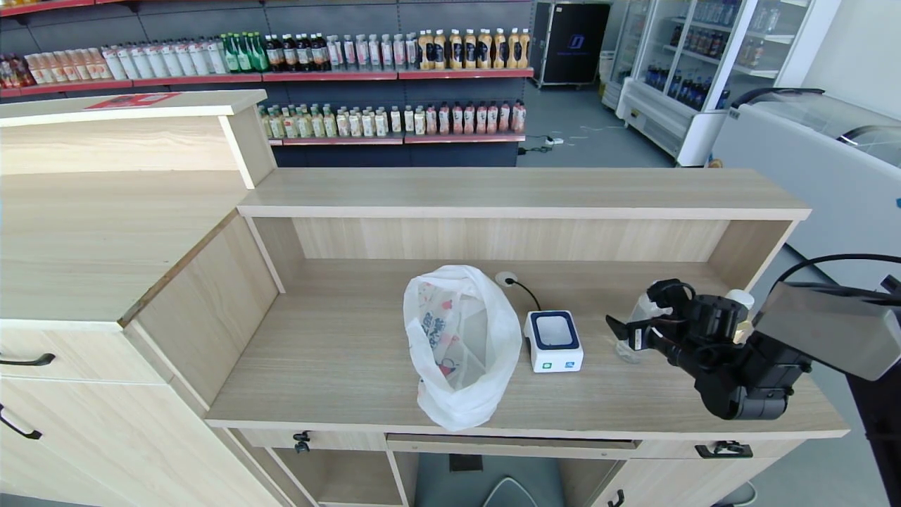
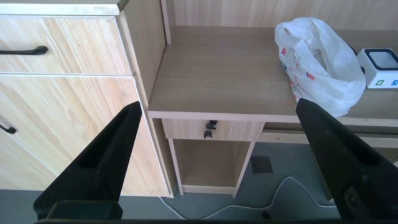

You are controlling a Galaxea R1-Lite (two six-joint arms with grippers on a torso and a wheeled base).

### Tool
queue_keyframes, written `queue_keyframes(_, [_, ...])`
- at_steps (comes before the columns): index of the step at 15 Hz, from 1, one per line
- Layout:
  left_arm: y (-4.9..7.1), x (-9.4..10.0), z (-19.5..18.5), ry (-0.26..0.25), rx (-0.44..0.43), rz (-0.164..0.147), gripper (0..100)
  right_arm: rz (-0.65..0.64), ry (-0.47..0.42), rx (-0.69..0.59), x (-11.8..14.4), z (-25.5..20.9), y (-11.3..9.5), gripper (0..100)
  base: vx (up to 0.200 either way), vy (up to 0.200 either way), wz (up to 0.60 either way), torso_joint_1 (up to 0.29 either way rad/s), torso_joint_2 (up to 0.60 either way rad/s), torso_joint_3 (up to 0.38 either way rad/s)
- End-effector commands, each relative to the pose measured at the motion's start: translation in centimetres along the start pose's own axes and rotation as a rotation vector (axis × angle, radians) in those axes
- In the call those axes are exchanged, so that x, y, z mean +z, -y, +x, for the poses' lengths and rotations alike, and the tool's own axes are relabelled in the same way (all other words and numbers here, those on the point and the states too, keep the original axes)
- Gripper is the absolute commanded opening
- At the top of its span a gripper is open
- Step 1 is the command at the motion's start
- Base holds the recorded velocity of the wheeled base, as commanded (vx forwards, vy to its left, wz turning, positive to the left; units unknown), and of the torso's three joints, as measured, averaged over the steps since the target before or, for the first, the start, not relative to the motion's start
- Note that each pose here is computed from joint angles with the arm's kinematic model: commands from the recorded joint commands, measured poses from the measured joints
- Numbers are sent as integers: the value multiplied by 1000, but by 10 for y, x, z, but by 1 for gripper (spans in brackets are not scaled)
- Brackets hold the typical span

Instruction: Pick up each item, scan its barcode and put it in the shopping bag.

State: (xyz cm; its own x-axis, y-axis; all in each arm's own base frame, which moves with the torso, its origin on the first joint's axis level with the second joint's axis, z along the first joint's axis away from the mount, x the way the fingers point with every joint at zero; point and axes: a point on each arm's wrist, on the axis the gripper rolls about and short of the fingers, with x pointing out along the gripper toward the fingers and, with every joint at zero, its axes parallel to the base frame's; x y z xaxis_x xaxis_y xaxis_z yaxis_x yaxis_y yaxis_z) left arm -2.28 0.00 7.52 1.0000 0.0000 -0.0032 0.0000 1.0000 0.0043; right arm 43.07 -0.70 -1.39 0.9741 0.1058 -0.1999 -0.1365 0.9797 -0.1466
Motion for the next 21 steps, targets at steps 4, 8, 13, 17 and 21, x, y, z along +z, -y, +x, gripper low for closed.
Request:
queue_keyframes(4, [0, 0, 0, 0, 0, 0, 100, -6, 11, 9, -6, 11, -4, 100, 0, 0, 0, 0, 0, 0])
queue_keyframes(8, [0, 0, 0, 0, 0, 0, 100, -6, 19, 11, -10, 17, -5, 100, 0, 0, 0, 0, 0, 0])
queue_keyframes(13, [0, 0, 0, 0, 0, 0, 100, -14, 69, 86, -1, 23, -3, 0, 0, 0, 0, 0, 0, 0])
queue_keyframes(17, [0, 0, 0, 0, 0, 0, 100, -16, 30, 88, -6, 22, -3, 0, 0, 0, 0, 0, 0, 0])
queue_keyframes(21, [0, 0, 0, 0, 0, 0, 100, -14, 28, 92, -3, 22, -3, 0, 0, 0, 0, 0, 0, 0])
